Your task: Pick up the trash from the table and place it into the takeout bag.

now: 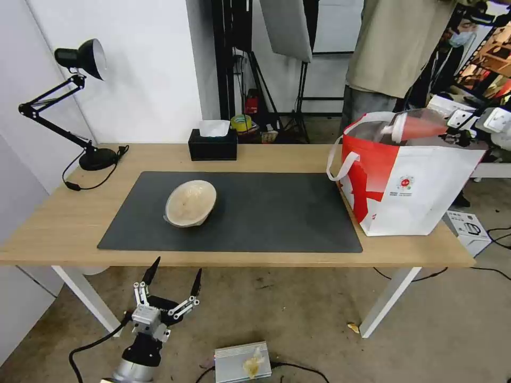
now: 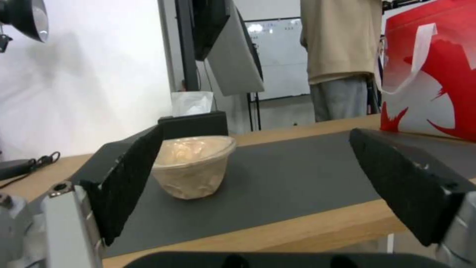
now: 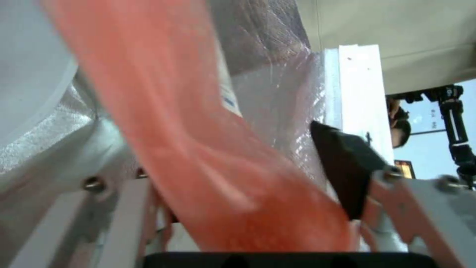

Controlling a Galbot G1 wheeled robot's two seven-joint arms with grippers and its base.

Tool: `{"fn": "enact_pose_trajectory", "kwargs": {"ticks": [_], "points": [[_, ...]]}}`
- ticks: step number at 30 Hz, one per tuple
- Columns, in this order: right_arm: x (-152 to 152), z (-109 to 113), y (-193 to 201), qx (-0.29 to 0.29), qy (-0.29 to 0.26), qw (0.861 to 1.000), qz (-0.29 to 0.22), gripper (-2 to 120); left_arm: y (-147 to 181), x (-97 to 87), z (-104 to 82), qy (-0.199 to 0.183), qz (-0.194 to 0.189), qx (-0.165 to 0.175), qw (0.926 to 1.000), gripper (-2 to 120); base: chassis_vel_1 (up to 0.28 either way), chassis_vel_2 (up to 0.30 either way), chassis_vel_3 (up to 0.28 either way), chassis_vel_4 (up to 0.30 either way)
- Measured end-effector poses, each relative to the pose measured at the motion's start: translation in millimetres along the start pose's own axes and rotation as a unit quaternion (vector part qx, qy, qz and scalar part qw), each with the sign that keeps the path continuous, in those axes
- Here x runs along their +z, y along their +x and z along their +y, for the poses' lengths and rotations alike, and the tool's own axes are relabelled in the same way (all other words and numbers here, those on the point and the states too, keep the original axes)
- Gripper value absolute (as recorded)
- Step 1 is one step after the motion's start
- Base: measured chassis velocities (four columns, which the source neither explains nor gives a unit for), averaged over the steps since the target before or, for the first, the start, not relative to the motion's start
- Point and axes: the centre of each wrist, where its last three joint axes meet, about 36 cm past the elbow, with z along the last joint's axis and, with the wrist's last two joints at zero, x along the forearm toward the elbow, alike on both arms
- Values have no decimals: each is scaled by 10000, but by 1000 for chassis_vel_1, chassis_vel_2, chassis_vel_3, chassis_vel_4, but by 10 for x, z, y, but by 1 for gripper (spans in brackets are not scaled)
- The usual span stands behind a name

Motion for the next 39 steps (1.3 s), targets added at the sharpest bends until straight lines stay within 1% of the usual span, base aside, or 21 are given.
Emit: {"fn": "enact_pose_trajectory", "kwargs": {"ticks": [2, 3, 4, 6, 8, 9, 10, 22, 30, 32, 34, 36, 38, 39], "points": [[-4, 3, -5, 1, -2, 10000, -4, 67, 1, 1, -1, 1, 2, 2, 10000, 100, 0, 0, 0, 0], [-14, 7, -15, 3, -3, 10000, -14, 73, 4, 5, -2, 2, 6, 3, 10000, 100, 0, 0, 0, 0], [-18, 10, -19, 6, -4, 10000, -18, 75, 6, 7, -2, 2, 9, 4, 10000, 100, 0, 0, 0, 0], [-29, 17, -31, 5, -5, 10000, -29, 86, 13, 16, 3, -5, 18, 2, 10000, 100, 0, 0, 0, 0], [-30, 18, -33, 7, -6, 10000, -30, 88, 15, 18, 6, -8, 21, 2, 10000, 100, 0, 0, 0, 0], [-31, 23, -41, 9, -8, 10000, -28, 96, 20, 25, 13, -14, 30, -1, 10000, 100, 0, 0, 0, 0], [-32, 27, -45, 6, -8, 10000, -28, 99, 22, 30, 16, -15, 34, -2, 10000, 100, 0, 0, 0, 0], [-50, 36, -61, 13, -19, 10000, -42, 100, 1, 53, 36, -22, 21, 9, 10000, 100, 0, 0, 0, 0], [-113, 32, -30, 101, -146, 9996, -204, 100, -17, 56, 35, -2, -1, 2, 10000, 100, 0, 0, 0, 0], [-186, -13, 21, 242, -323, 9986, -354, 100, -23, 51, 45, -6, -6, 4, 10000, 100, 0, 0, 0, 0], [-203, -18, 32, 277, -381, 9981, -401, 100, -24, 51, 47, -7, -6, 6, 10000, 100, 0, 0, 0, 0], [-296, -9, 76, 490, -697, 9939, -694, 100, -32, 51, 41, 3, -15, -10, 10000, 100, 0, 0, 0, 0], [-321, -3, 90, 529, -760, 9928, -761, 100, -33, 52, 37, 9, -14, -13, 10000, 100, 0, 0, 0, 0], [-394, 11, 137, 596, -886, 9900, -922, 100, -33, 46, 32, 15, -18, -13, 10000, 100, 0, 0, 0, 0]]}}
